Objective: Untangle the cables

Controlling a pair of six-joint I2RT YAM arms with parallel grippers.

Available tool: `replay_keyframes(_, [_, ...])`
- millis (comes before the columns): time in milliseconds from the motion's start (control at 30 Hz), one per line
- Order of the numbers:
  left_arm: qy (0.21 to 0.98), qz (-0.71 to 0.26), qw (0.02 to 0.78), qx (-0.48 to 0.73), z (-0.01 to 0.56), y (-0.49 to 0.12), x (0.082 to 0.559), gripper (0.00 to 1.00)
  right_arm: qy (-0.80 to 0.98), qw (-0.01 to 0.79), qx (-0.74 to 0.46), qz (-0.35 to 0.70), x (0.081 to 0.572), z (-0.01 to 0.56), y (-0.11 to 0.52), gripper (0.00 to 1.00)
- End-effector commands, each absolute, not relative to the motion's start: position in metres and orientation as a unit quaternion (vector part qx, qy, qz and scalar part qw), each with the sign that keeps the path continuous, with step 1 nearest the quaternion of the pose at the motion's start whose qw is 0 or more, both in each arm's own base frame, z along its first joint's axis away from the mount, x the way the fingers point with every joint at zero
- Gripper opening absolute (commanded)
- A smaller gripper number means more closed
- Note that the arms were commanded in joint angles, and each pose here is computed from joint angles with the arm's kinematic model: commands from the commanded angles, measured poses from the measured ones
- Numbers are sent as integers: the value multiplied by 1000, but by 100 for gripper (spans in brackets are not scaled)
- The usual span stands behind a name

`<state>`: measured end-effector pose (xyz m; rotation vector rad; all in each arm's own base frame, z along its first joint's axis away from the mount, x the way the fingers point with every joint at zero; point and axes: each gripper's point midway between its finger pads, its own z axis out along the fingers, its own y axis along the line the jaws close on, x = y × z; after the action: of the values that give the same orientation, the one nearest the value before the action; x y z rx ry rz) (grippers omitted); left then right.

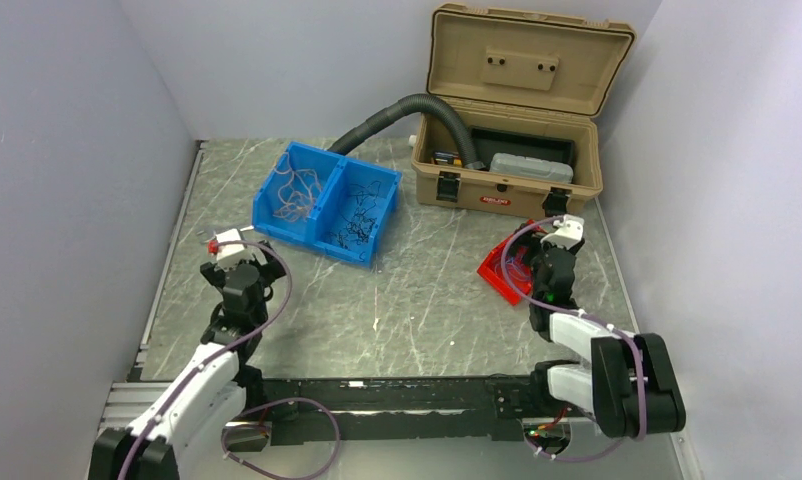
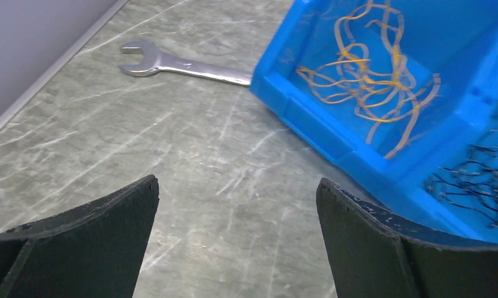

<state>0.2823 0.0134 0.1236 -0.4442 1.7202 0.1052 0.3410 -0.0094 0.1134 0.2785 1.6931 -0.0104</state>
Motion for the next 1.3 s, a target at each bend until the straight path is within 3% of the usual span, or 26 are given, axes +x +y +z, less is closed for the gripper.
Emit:
replay_keyframes(0, [726, 79, 649, -212, 152, 30, 304, 99, 692, 714, 93, -47, 367, 163, -25, 93])
replay_keyframes(167, [727, 131, 645, -199, 149, 45, 314, 99, 704, 704, 83, -48, 372, 157, -29, 95])
replay_keyframes(267, [706, 148, 680, -136, 138, 43, 318, 99, 730, 680, 59, -36, 370, 143, -21, 94])
replay_keyframes(333, [740, 136, 648, -118, 125, 35, 323, 99, 739, 669, 71, -36, 362, 117, -23, 93])
replay_keyframes(533, [704, 111, 692, -113, 143, 46, 339, 97, 733, 673, 80, -47, 368, 98, -28, 94])
replay_keyframes(633, [739, 116, 652, -122, 130, 50, 351, 97, 731, 677, 70, -47, 366, 100, -26, 89])
replay_keyframes(667, [734, 115, 660, -114, 133, 49, 353, 96, 734, 674, 71, -48, 369, 99, -27, 98])
replay_keyframes(700, [736, 112, 659, -109, 132, 47, 352, 96, 736, 670, 76, -51, 372, 97, -28, 100])
replay_keyframes(933, [682, 103, 720, -74, 138, 44, 335, 87, 746, 663, 57, -45, 376, 95, -23, 100])
replay_keyframes(1000, [680, 82, 727, -42, 132, 32, 336, 88, 747, 662, 57, -39, 377, 95, -21, 100])
replay_keyframes(1067, [676, 87, 731, -30, 134, 37, 342, 99, 747, 661, 57, -39, 377, 94, -21, 100])
replay_keyframes(1267, [699, 82, 710, -29, 125, 37, 347, 99, 746, 662, 57, -39, 377, 95, -21, 100])
